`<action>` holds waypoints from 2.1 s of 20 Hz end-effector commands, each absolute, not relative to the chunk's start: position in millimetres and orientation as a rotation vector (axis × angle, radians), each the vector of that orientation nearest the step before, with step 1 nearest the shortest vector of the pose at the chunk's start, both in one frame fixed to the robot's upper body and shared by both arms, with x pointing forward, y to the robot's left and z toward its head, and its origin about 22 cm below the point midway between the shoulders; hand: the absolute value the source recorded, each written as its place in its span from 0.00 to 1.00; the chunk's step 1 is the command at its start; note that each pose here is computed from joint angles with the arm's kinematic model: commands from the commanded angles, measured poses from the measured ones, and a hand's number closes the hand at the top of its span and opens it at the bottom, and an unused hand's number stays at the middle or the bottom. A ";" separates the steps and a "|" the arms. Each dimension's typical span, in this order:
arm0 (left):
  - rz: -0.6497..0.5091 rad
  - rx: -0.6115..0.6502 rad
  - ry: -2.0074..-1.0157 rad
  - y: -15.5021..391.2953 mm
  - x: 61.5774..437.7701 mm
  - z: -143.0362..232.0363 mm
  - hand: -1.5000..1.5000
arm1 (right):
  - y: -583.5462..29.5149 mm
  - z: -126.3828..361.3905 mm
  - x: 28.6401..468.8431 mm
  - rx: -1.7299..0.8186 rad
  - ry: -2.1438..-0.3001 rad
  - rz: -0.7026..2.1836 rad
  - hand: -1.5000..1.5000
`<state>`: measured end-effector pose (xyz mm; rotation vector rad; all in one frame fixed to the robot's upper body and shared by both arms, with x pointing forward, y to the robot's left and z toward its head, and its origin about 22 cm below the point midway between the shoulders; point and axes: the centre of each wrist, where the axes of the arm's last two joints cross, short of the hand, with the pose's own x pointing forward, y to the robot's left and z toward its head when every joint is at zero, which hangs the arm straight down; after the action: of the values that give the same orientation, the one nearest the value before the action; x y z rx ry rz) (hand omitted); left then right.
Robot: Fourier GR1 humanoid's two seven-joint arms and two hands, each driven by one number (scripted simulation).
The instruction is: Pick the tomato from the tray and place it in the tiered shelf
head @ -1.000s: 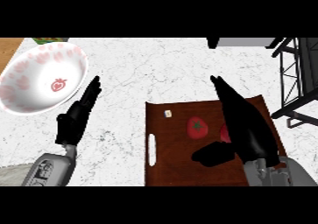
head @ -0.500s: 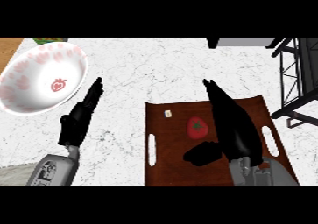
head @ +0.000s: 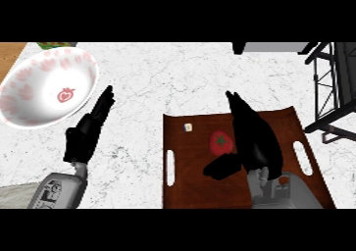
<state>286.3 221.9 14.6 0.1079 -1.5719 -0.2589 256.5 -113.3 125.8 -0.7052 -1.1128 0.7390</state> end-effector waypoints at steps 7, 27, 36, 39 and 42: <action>-0.266 0.101 -1.582 209.1 293.7 19.8 0.50 | -122.4 122.6 274.3 -0.762 -0.961 0.771 0.00; -0.254 0.110 -1.577 219.1 276.1 8.7 0.50 | -125.8 62.1 273.3 -0.747 -0.941 0.785 0.00; -0.269 0.112 -1.571 208.1 280.7 13.2 0.50 | -109.1 64.3 273.3 -0.721 -0.921 0.806 1.00; -0.256 0.105 -1.586 213.0 283.1 27.1 0.50 | -126.8 44.0 272.8 -0.738 -0.907 0.879 1.00; -0.251 0.114 -1.572 229.5 279.5 33.8 0.50 | -111.4 35.4 280.6 -0.796 -0.941 0.941 1.00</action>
<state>280.7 223.1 22.8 0.1051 -1.5762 -0.2582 281.5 -114.0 47.8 -0.7631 -0.9219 0.8897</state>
